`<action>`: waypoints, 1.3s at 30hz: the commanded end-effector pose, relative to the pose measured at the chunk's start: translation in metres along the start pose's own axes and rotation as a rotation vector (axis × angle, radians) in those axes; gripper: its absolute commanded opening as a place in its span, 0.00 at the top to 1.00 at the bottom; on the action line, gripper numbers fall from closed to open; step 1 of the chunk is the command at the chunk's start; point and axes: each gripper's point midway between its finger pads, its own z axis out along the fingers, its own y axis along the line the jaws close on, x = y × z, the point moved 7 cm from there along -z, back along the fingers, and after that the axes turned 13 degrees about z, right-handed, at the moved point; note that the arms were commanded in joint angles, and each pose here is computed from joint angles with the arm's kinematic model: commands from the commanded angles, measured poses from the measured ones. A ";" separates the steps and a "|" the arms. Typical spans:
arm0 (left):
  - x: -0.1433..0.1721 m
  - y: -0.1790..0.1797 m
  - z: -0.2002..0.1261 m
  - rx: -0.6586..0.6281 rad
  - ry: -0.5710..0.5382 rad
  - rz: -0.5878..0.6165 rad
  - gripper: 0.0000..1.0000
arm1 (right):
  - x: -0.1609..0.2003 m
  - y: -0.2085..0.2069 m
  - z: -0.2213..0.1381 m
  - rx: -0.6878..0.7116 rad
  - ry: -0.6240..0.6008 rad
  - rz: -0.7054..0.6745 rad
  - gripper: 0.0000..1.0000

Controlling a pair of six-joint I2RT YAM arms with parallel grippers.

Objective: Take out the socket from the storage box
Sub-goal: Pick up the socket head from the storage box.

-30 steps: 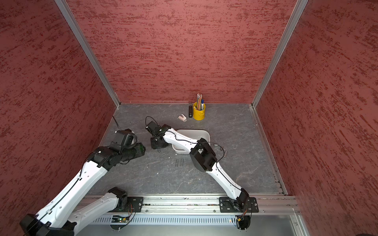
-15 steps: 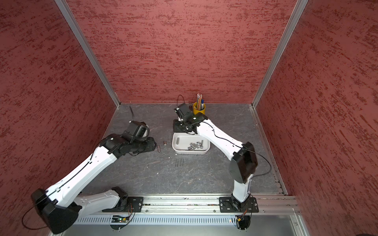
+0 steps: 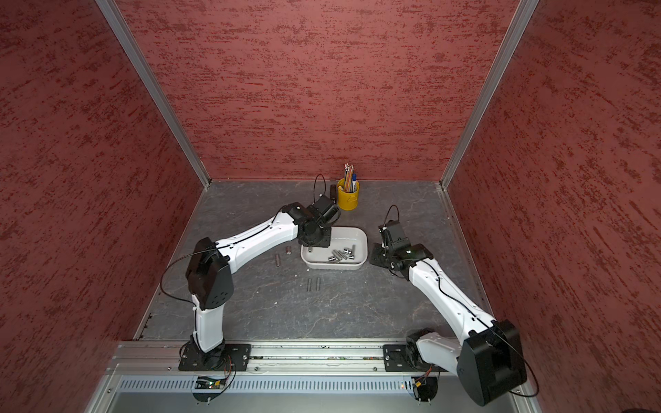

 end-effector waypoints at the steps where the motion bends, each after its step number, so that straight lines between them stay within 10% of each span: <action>1: -0.008 0.018 0.021 -0.082 0.042 -0.054 0.59 | -0.002 0.005 -0.003 -0.063 -0.018 0.005 0.62; 27: 0.004 0.051 0.134 -0.154 0.215 -0.142 0.66 | -0.005 0.017 0.003 -0.091 0.043 -0.004 0.62; 39: 0.002 0.042 0.117 -0.064 0.194 -0.143 0.87 | 0.000 0.014 0.008 -0.097 0.060 0.006 0.63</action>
